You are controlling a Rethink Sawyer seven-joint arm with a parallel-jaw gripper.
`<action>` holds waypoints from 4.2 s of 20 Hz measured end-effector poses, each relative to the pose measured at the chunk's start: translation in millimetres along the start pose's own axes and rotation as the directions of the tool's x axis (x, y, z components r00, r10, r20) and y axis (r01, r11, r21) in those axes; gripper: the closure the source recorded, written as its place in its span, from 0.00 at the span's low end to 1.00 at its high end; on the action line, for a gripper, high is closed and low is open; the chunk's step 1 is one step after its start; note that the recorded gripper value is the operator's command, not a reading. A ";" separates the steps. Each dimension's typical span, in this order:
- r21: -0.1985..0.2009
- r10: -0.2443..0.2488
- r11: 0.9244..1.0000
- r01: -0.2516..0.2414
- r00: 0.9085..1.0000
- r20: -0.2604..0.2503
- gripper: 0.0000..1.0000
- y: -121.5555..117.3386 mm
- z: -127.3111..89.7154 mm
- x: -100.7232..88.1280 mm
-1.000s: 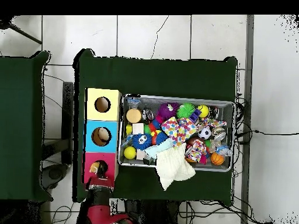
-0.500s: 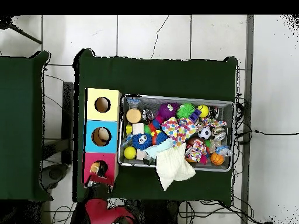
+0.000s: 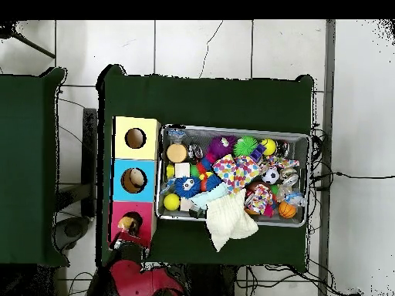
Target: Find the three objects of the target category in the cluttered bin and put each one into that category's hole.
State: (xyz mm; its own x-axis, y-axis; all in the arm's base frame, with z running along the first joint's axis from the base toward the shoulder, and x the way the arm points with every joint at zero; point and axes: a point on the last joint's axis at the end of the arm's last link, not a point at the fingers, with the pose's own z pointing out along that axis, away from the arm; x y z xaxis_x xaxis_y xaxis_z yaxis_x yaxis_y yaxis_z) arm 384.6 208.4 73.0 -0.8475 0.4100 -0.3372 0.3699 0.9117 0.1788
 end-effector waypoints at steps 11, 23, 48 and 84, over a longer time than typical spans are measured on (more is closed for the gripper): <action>0.242 0.027 0.969 0.056 0.945 -0.326 1.00 -50.0 -45.4 22.3; 0.287 -0.025 0.940 0.186 0.873 -0.487 1.00 -84.1 -67.7 59.8; 0.304 -0.190 0.916 0.263 0.950 -0.249 1.00 43.7 -98.6 173.2; 0.237 0.043 0.971 -0.002 0.985 -0.167 1.00 90.9 -98.8 92.0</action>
State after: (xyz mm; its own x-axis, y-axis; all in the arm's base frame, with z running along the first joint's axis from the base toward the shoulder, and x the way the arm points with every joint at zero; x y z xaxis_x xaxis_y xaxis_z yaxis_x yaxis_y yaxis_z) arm 302.7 326.4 149.6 -0.8825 0.4384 -0.1702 0.4514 0.8912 -0.0450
